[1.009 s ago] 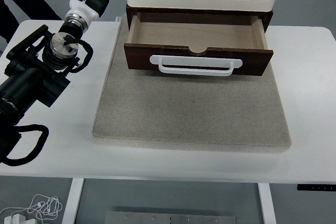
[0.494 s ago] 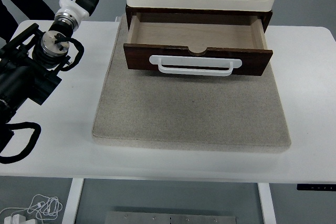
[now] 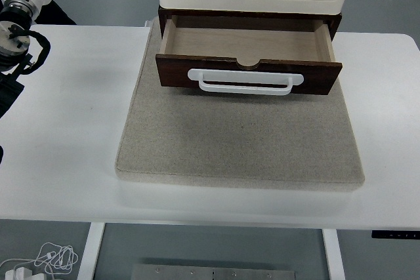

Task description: Close drawer under combined cabinet

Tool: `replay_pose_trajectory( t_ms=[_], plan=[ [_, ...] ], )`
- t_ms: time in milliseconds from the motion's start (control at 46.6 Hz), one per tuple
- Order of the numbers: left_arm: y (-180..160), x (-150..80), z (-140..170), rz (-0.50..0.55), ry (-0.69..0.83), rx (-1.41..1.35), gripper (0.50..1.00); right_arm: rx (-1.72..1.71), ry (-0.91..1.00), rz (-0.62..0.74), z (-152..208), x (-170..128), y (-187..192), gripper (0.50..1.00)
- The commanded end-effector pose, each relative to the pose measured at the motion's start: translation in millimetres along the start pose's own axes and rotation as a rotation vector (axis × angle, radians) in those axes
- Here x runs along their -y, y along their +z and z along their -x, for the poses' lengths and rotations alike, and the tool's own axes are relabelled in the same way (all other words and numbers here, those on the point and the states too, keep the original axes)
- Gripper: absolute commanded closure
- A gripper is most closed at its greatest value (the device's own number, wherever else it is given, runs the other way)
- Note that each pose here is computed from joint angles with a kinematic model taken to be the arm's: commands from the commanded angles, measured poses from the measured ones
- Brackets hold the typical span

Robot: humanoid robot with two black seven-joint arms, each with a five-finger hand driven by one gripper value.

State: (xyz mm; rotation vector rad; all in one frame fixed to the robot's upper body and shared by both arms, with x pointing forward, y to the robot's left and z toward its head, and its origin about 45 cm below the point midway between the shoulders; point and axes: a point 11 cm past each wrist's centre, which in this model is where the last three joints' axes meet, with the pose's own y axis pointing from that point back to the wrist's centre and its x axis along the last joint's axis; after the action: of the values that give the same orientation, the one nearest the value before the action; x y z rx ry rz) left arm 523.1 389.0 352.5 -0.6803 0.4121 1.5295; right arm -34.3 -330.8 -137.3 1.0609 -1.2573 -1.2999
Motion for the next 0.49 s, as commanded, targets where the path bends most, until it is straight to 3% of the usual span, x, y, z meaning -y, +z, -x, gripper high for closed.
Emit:
replay_pose_trajectory(
  t_ms=[0,236,472],
  plan=[
    [21.8,3.3,4.9,0.026,-0.02,0.043,0.5,0.0,0.0,0.0,0.0,0.0,0.1,0.572],
    [65.4,4.8,37.1,0.079,-0.141,0.151,0.5,0.0,0.0,0.0,0.0,0.0,0.1,0.572],
    [110.3,-15.2,117.5,0.139,-0.366,0.264,0.5,0.0,0.0,0.0,0.0,0.0,0.1,0.572]
  ],
)
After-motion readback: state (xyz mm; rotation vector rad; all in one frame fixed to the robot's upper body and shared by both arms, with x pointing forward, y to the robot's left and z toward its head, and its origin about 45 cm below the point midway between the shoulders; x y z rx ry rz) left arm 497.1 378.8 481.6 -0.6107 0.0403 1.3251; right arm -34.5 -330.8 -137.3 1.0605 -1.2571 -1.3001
